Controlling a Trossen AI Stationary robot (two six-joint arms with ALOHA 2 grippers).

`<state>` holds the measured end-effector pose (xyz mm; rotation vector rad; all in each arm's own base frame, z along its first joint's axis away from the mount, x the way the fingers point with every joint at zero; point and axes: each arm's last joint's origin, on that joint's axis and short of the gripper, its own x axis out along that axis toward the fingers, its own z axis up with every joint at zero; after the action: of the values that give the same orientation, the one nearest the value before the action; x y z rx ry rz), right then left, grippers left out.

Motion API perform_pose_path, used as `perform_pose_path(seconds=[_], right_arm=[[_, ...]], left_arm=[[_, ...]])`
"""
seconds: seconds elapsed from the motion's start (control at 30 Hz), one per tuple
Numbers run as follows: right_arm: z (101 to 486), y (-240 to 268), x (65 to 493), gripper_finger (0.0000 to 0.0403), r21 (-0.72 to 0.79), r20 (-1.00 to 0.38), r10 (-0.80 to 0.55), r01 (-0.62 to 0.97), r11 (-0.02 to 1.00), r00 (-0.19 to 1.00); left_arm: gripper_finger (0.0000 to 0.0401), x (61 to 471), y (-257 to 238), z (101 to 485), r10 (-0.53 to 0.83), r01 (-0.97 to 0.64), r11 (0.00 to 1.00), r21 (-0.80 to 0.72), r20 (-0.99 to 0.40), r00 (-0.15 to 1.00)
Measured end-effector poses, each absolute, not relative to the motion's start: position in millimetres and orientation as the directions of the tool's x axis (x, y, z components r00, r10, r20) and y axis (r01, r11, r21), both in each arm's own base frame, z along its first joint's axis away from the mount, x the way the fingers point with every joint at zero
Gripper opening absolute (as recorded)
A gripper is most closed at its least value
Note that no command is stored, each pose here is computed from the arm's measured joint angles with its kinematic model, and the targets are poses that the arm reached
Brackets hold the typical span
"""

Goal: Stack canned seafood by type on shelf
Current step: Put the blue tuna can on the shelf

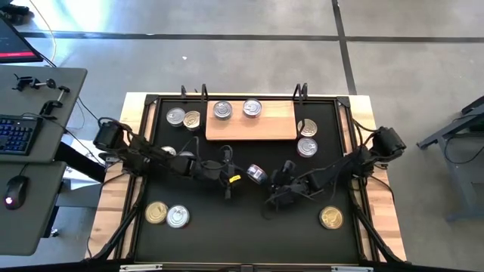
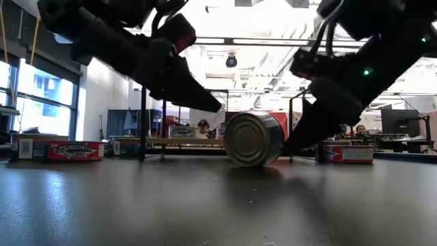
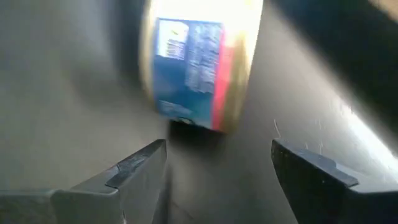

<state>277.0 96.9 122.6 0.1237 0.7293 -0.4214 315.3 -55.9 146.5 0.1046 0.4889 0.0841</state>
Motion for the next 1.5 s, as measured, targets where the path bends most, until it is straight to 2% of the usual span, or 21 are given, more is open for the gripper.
perform_pose_path(seconds=[0.2, 0.3, 0.5, 0.63, 0.8, 0.9, 1.07, 1.27, 1.4, 1.5], right_arm=[[145, 90, 300, 0.0281, -0.059, -0.571, -0.335, 0.37, 0.927, 0.749], [160, 85, 312, 0.0281, -0.105, -0.527, -0.385, 0.391, 0.914, 0.758], [183, 87, 327, 0.0281, -0.153, -0.494, -0.389, 0.362, 0.919, 0.778], [176, 93, 320, 0.0281, -0.128, -0.551, -0.364, 0.355, 0.926, 0.751], [158, 102, 303, 0.0281, -0.032, -0.577, -0.374, 0.438, 0.898, 0.726], [148, 101, 299, 0.0281, -0.044, -0.565, -0.404, 0.463, 0.885, 0.72], [134, 92, 314, 0.0281, -0.137, -0.513, -0.42, 0.412, 0.901, 0.749], [127, 69, 332, 0.028, -0.123, -0.47, -0.43, 0.425, 0.897, 0.771], [126, 59, 334, 0.0253, -0.1, -0.497, -0.408, 0.416, 0.904, 0.766], [125, 57, 334, 0.02, -0.1, -0.506, -0.396, 0.404, 0.909, 0.766]], left_arm=[[0.0208, 312, -54, 140, 0.161, -0.092, 0.983, 0.157, -0.512, 0.844], [0.0208, 310, -56, 143, 0.196, -0.118, 0.976, 0.183, -0.508, 0.839], [0.0208, 302, -54, 147, 0.252, -0.144, 0.962, 0.234, -0.546, 0.799], [0.0208, 299, -53, 144, 0.27, -0.143, 0.956, 0.255, -0.582, 0.767], [0.0208, 297, -52, 138, 0.295, -0.162, 0.95, 0.265, -0.606, 0.739], [0.0208, 300, -50, 132, 0.301, -0.164, 0.948, 0.272, -0.604, 0.738], [0.0208, 308, -44, 121, 0.317, -0.17, 0.941, 0.293, -0.584, 0.747], [0.0208, 312, -40, 115, 0.306, -0.171, 0.946, 0.276, -0.581, 0.754], [0.0208, 312, -43, 115, 0.3, -0.174, 0.949, 0.263, -0.579, 0.758], [0.0208, 310, -47, 115, 0.291, -0.162, 0.951, 0.263, -0.588, 0.755]])
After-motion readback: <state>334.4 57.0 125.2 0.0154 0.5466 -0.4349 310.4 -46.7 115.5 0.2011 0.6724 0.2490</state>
